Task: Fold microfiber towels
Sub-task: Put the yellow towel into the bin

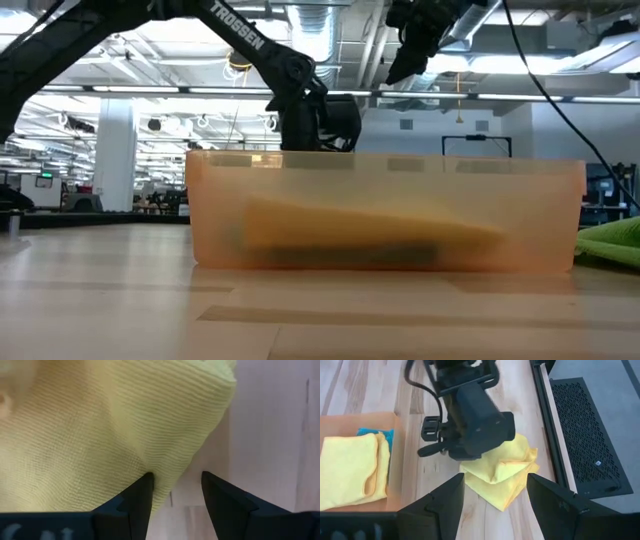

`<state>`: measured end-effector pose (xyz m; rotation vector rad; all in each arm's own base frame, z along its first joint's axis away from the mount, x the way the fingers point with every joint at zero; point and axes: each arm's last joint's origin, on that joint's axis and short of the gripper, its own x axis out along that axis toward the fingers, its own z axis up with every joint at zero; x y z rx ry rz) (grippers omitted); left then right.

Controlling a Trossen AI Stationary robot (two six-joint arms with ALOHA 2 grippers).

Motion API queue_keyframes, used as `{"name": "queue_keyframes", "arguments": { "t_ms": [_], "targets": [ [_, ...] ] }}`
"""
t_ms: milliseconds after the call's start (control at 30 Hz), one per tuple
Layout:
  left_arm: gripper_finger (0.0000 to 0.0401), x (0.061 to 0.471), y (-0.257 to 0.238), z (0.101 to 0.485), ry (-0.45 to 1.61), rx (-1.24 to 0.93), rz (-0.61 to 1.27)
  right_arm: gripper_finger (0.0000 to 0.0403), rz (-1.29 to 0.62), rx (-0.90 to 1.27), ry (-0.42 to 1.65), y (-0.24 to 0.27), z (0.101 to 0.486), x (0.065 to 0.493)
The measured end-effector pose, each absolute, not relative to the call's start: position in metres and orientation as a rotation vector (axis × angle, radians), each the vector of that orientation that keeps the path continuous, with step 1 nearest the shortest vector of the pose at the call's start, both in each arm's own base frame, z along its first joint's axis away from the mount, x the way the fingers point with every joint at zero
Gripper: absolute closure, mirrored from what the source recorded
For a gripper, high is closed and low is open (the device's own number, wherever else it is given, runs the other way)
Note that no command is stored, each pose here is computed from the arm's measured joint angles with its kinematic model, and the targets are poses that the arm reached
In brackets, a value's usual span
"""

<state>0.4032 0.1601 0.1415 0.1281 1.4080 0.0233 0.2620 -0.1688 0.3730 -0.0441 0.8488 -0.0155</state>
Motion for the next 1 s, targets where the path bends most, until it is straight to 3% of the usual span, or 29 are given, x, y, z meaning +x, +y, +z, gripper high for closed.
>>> {"name": "queue_keyframes", "arguments": {
  "t_ms": [467,567,800,1000],
  "targets": [
    [0.0244,0.3999,0.1557,0.14,1.469,0.13,0.065,0.0163,-0.015,-0.045,0.849,-0.1688,0.373,0.262],
    [0.0275,0.3999,0.1564,0.1396,1.466,0.119,0.075,0.0163,-0.015,-0.045,0.849,-0.1688,0.373,0.262],
    [0.0389,0.4006,0.1579,0.1392,1.454,0.116,0.076,0.0163,-0.015,-0.044,0.849,-0.1688,0.373,0.262],
    [0.0398,0.3992,0.1573,0.1429,1.441,0.077,0.062,0.0163,-0.009,-0.039,0.865,-0.168,0.3719,0.2608]
  ]
}}
